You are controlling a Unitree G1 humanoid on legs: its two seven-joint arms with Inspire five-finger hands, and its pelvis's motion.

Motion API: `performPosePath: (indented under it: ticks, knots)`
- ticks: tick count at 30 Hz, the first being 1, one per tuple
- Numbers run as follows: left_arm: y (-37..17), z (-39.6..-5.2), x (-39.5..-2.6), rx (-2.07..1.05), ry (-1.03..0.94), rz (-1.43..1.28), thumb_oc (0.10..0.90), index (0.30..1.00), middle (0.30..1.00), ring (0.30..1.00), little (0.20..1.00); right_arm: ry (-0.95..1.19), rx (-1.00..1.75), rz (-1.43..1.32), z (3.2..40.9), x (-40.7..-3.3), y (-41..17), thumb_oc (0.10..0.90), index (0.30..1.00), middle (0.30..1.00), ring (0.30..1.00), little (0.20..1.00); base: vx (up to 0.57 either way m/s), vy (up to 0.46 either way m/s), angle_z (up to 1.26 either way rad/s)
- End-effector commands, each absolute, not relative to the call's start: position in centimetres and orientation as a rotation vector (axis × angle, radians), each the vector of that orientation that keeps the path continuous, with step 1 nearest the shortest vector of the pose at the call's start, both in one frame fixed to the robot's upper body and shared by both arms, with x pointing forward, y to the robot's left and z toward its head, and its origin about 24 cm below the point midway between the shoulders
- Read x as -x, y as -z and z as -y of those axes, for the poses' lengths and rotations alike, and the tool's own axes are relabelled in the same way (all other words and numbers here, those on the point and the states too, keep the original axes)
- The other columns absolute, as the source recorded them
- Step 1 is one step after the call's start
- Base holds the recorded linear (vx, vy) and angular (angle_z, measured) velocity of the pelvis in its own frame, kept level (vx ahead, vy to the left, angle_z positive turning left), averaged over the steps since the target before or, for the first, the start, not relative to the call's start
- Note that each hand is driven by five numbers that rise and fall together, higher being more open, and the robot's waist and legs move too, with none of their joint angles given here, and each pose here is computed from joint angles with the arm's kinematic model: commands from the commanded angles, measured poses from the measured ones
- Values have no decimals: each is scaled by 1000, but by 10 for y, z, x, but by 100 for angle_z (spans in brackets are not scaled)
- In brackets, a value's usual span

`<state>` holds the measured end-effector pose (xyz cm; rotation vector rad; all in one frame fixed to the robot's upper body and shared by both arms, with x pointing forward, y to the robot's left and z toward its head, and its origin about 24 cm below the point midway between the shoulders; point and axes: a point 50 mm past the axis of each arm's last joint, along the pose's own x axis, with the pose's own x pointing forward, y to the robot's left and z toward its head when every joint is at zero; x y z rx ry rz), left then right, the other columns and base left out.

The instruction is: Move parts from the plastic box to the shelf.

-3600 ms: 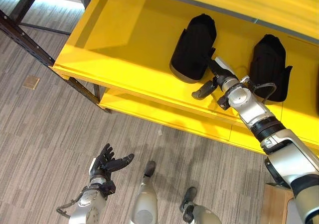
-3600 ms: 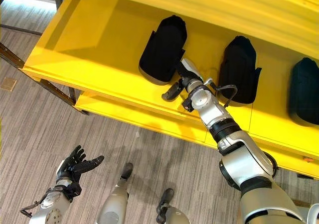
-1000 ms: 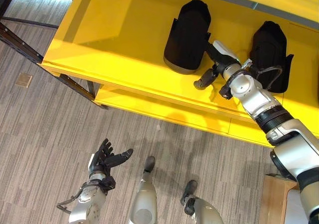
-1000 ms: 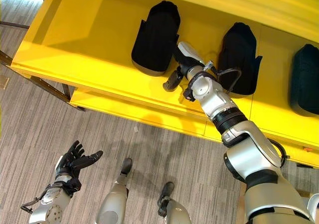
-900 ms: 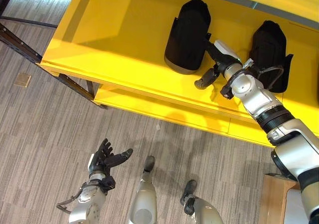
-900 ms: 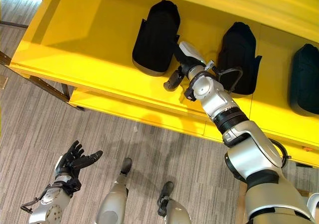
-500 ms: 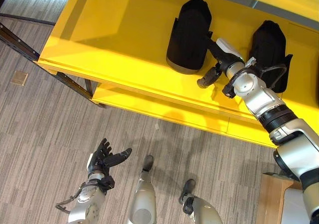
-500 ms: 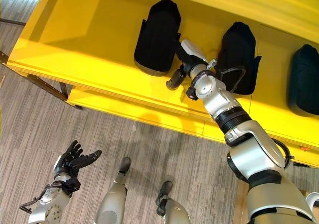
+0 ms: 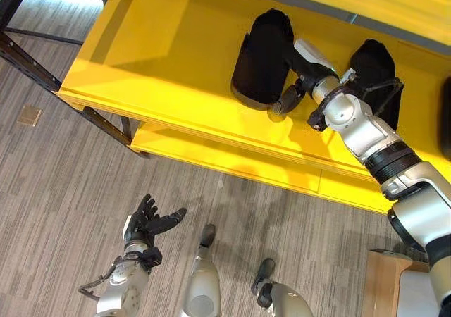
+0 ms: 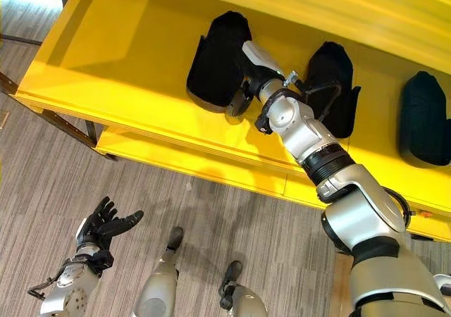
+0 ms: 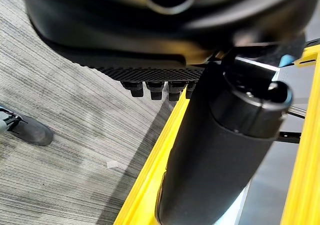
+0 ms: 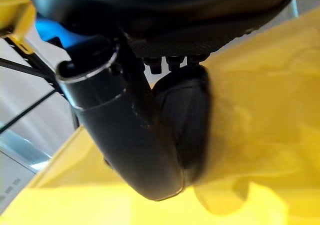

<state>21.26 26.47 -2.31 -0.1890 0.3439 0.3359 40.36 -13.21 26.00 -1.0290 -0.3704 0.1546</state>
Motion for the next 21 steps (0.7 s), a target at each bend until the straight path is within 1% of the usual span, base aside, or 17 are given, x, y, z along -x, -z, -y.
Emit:
performPosePath:
  ticks: [1, 6, 12, 17, 21]
  knots:
    - [-16, -297, -217, 71, -358, -179, 900, 1000, 1000, 1000, 1000, -131, 973, 693, 96, -385, -339, 900, 1000, 1000, 1000, 1000, 0, 0, 0]
    - [-15, -299, -215, 57, -350, -193, 900, 1000, 1000, 1000, 1000, -159, 946, 714, 85, -382, -340, 900, 1000, 1000, 1000, 1000, 5, 6, 3]
    - [-13, -298, -214, 54, -347, -202, 900, 1000, 1000, 1000, 1000, -172, 947, 718, 83, -381, -340, 900, 1000, 1000, 1000, 1000, 0, 0, 0]
    - [-11, -297, -213, 43, -330, -219, 900, 1000, 1000, 1000, 1000, -192, 928, 693, 89, -381, -331, 900, 1000, 1000, 1000, 1000, 5, 8, 0]
    - [-7, -294, -211, 38, -316, -236, 900, 1000, 1000, 1000, 1000, -214, 833, 661, 96, -381, -320, 900, 1000, 1000, 1000, 1000, 0, 0, 0]
